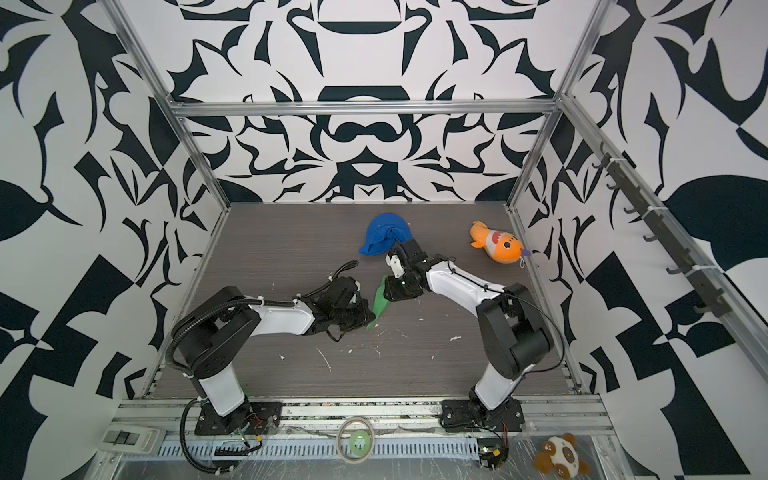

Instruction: Fold a paper plane with a square sheet of paper (pick it up from the middle)

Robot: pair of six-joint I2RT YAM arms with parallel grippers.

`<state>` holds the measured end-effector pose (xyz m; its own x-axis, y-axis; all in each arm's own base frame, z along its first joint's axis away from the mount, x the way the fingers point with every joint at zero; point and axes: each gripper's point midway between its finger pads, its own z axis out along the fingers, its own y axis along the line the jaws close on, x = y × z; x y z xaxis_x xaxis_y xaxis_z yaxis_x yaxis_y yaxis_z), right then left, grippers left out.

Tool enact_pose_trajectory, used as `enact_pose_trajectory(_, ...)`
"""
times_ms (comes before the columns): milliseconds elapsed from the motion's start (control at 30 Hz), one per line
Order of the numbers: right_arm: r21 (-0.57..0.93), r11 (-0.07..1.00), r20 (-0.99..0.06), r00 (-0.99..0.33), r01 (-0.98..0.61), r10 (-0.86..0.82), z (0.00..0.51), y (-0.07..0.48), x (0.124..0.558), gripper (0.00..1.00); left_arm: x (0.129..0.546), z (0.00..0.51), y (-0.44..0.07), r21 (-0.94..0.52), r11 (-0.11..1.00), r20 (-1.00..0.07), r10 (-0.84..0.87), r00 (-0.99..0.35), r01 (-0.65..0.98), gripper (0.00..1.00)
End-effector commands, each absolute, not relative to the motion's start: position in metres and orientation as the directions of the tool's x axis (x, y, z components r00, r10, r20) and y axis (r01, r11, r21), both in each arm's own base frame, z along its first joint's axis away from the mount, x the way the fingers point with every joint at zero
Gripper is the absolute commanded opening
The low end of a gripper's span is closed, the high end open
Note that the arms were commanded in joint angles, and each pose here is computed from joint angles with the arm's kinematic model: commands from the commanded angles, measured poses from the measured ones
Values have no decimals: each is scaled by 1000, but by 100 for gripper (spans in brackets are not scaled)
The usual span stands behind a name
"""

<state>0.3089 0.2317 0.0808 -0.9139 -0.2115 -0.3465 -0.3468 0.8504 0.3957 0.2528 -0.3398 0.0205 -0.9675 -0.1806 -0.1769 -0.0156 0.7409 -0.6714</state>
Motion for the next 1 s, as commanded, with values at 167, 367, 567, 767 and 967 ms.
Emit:
enact_pose_trajectory(167,605,651,-378,-885,-458,-271,79,267,283,16,230,-18,-299,-501,860,-115,-175,-978,-95,0)
enact_pose_trajectory(367,654,608,-351,-892,-450,-284,67,276,281,10,225,-18,-294,-487,868,-105,-167,-980,-96,0)
enact_pose_trajectory(567,665,602,-321,-897,-442,-305,56,283,284,9,216,-16,-287,-476,875,-91,-149,-985,-88,0)
enact_pose_trajectory(767,663,602,-302,-895,-445,-328,46,289,284,9,212,-13,-283,-474,876,-87,-146,-985,-88,0)
enact_pose_trajectory(967,650,620,-291,-898,-439,-330,37,289,287,9,211,-14,-282,-470,878,-82,-144,-986,-90,0)
